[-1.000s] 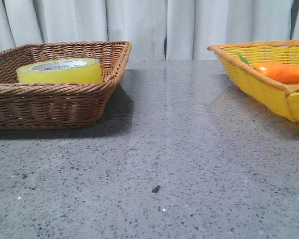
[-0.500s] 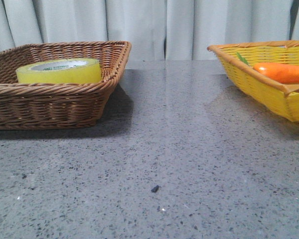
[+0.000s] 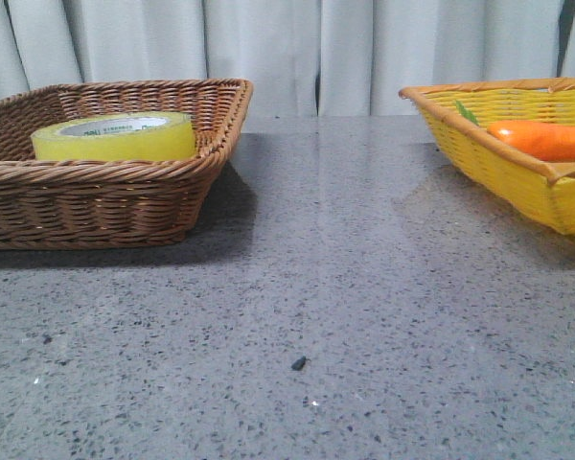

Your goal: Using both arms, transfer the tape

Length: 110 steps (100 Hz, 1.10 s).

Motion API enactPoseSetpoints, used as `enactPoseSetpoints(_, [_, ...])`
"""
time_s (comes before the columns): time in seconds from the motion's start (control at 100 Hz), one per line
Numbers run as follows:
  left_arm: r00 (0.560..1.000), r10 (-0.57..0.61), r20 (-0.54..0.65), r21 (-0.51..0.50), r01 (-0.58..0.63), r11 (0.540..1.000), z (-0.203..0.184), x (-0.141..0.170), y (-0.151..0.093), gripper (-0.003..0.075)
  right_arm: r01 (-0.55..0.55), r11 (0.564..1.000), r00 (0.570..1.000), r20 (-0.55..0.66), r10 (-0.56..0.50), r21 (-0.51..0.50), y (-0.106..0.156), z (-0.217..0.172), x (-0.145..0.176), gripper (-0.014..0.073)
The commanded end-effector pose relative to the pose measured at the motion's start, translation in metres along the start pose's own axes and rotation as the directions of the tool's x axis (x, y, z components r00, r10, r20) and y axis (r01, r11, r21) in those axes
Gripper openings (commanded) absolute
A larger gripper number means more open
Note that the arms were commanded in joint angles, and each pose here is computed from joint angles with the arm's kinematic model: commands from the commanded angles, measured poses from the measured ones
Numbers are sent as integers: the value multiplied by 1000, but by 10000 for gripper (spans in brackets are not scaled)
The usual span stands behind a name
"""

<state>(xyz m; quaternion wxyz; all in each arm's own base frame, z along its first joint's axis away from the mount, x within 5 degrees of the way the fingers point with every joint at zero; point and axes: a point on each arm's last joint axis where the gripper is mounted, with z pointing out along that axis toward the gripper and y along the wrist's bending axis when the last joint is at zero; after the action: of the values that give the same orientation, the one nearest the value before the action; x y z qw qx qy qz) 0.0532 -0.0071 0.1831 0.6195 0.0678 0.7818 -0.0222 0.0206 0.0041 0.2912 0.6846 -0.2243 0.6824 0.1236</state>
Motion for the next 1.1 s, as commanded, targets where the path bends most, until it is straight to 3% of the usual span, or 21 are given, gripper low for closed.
enactPoseSetpoints(0.0, [997, -9, 78, -8, 10, 1000, -1, -3, 0, -21, 17, 1000, 996, 87, -18, 9, -2, -2, -13, -74])
enactPoseSetpoints(0.32, [997, -9, 78, -8, 10, 1000, -1, -3, 0, -21, 19, 998, 996, 91, -23, 52, -1, 2, -5, -74])
enactPoseSetpoints(0.61, [997, -9, 78, -8, 10, 1000, -1, -3, 0, -21, 27, 956, 971, 221, -95, 292, 0, 25, 33, -74])
enactPoseSetpoints(0.76, [997, -11, 78, -7, 12, 1000, -1, -3, 0, -20, -59, 913, 959, 276, -60, 405, -4, 30, 60, -74])
enactPoseSetpoints(0.93, [997, -11, 78, -7, 12, 1000, -1, -3, 0, -21, -82, 853, 986, 166, -5, 516, -11, 30, 78, -74])
enactPoseSetpoints(1.09, [997, -11, 78, -7, 12, 1000, -1, -3, 0, -21, -80, 828, 996, 81, 42, 555, -12, 29, 88, -74])
